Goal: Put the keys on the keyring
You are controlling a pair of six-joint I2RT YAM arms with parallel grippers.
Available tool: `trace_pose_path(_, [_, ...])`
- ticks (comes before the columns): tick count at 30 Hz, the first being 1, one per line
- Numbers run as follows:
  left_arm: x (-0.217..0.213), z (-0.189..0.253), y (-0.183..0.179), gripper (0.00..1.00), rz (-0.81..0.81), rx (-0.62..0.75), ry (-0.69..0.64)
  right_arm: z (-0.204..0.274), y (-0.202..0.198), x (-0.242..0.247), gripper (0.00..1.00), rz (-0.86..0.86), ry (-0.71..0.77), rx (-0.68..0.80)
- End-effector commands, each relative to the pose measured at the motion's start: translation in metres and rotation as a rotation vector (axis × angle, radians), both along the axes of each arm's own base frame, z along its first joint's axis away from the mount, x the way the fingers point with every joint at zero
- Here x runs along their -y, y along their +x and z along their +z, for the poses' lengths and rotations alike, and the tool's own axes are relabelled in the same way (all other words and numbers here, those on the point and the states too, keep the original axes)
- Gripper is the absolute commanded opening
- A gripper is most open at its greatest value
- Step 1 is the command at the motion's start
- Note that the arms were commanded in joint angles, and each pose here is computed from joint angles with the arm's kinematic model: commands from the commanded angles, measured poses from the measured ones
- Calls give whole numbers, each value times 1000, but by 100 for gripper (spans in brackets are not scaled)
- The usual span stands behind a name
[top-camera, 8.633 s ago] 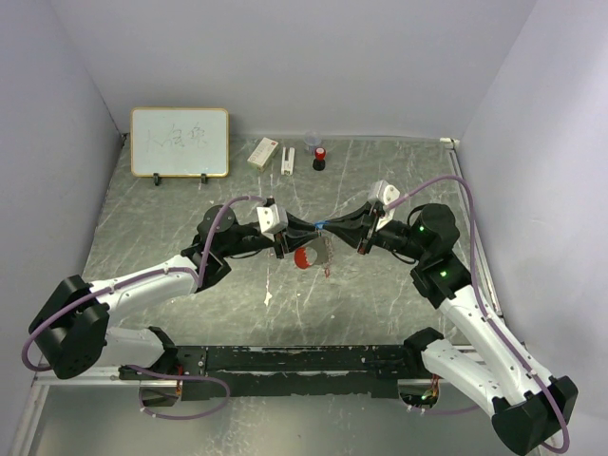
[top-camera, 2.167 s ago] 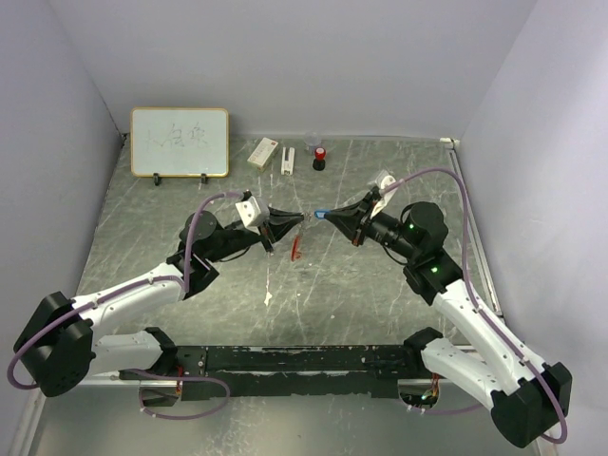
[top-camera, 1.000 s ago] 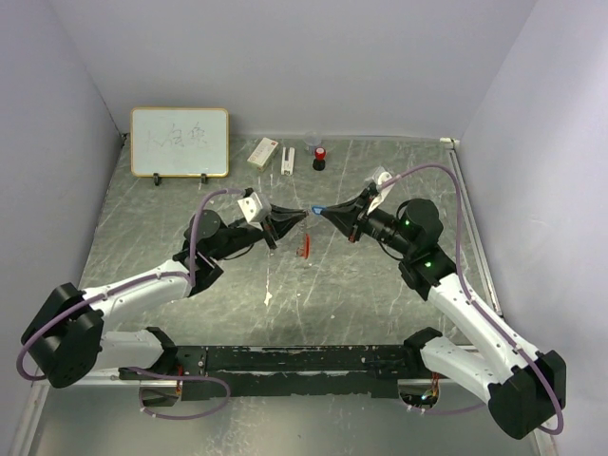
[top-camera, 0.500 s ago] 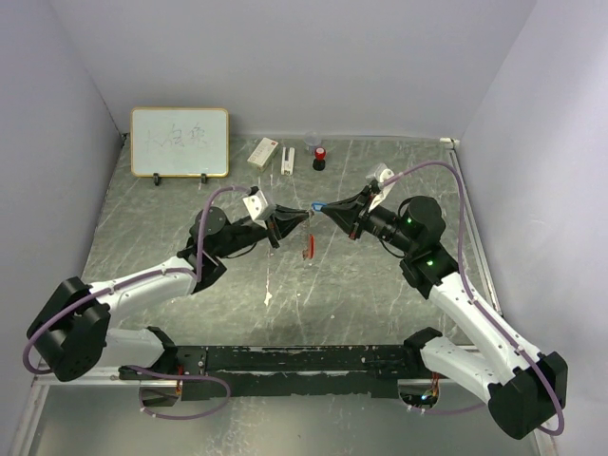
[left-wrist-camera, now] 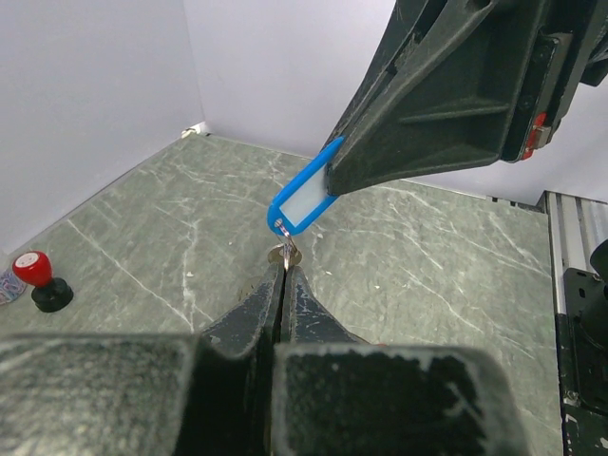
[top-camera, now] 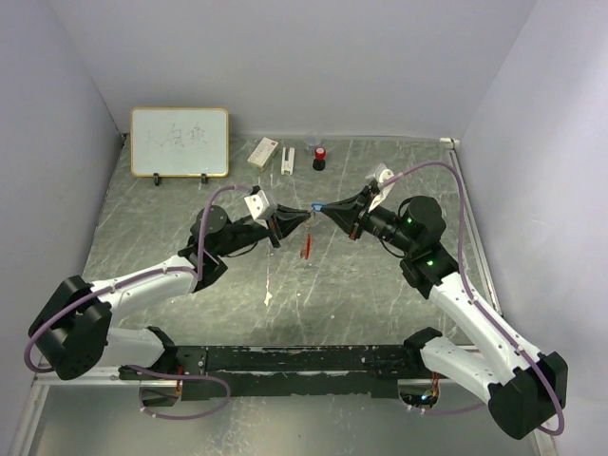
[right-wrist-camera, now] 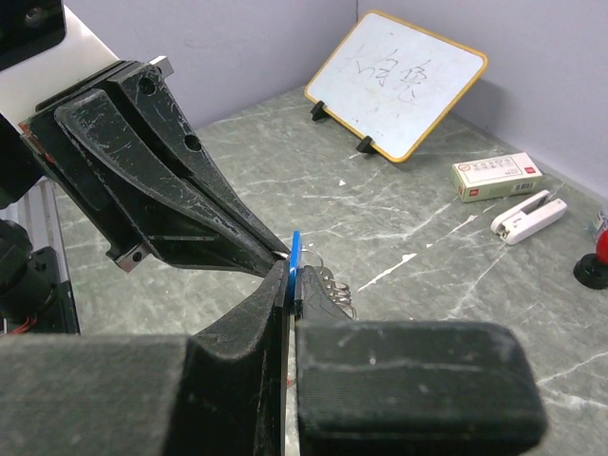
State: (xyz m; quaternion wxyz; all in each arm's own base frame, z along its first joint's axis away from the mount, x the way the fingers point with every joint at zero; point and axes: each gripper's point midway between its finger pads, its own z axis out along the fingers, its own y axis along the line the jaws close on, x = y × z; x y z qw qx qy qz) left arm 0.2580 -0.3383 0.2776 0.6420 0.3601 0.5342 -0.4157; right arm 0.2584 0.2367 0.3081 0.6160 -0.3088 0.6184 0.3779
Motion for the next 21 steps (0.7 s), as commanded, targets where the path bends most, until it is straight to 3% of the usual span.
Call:
trace_pose_path(1, [2, 29, -2, 7, -23, 51, -56, 15, -2, 0, 0, 9, 9, 38])
trace_pose_path(21, [-13, 51, -8, 7, 13, 84, -112, 7, -5, 3, 0, 0, 10, 24])
